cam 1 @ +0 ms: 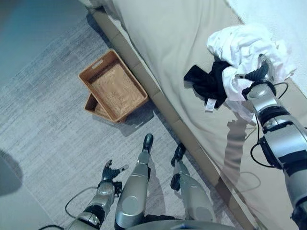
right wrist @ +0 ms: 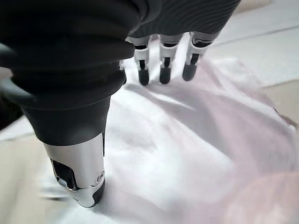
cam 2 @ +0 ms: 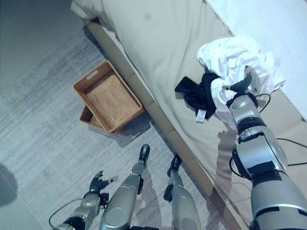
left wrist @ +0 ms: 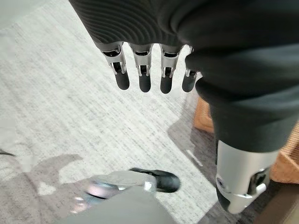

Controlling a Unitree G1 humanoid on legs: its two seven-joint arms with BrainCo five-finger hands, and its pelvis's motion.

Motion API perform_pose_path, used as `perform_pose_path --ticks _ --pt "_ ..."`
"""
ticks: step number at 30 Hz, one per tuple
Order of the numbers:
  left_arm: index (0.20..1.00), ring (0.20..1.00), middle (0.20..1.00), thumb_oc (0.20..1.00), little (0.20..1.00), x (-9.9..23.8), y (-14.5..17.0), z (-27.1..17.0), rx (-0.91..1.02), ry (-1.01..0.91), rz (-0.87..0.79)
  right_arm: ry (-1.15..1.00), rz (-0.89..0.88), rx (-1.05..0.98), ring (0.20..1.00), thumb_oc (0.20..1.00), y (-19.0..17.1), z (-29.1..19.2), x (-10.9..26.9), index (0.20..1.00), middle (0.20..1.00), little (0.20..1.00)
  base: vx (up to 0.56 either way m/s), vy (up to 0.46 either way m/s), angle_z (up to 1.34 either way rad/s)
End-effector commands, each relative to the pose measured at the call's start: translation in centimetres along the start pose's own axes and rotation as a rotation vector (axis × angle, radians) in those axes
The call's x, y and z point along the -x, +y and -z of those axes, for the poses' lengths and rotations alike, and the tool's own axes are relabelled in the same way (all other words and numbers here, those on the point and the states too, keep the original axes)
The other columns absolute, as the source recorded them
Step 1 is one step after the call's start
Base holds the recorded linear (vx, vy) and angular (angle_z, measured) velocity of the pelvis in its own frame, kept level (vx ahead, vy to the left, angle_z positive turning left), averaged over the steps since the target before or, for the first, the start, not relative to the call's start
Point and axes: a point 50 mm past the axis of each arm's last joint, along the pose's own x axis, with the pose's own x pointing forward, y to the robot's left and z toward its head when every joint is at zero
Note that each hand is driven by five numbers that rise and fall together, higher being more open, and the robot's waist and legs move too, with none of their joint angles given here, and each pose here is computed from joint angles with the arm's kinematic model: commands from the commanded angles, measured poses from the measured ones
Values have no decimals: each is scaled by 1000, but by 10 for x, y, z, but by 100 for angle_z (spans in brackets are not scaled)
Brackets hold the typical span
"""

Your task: Pick up clothes into the bucket

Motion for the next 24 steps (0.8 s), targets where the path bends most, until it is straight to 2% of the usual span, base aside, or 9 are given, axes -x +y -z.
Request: perform_pose_path --ticks 1,2,3,4,12,17,24 --pt "1000 1000 1000 1000 1000 -4 -28 -23 72 -56 27 -48 203 -20 1000 1000 -62 -24 -20 1000 1000 1000 24 26 5" --pt "1000 1000 1000 1000 1000 -4 -28 -23 73 -57 27 -48 203 -21 1000 1000 -63 -24 -20 1000 1000 1000 43 17 2" --pt "1000 1000 1000 1000 1000 -4 -28 -26 88 -68 22 -58 227 1 567 567 -71 -25 -22 567 567 567 24 1 -3" --pt "1000 1000 1000 1000 1000 -4 -28 -27 89 -68 22 -59 228 1 203 203 -71 -26 -22 203 203 203 35 3 -4" --pt "1000 1000 1000 1000 1000 -4 -26 -20 99 -35 -5 -151 213 -17 200 200 -65 -44 -20 200 200 200 13 -25 -1" --pt "1000 1000 1000 1000 1000 -4 -19 -14 118 -14 -45 -297 199 -179 200 200 -56 -81 -10 200 200 200 -16 -32 -14" --pt "1000 1000 1000 1000 1000 -3 -4 -8 142 -2 -104 -540 244 -358 200 200 -68 -132 12 200 200 200 -27 -11 -17"
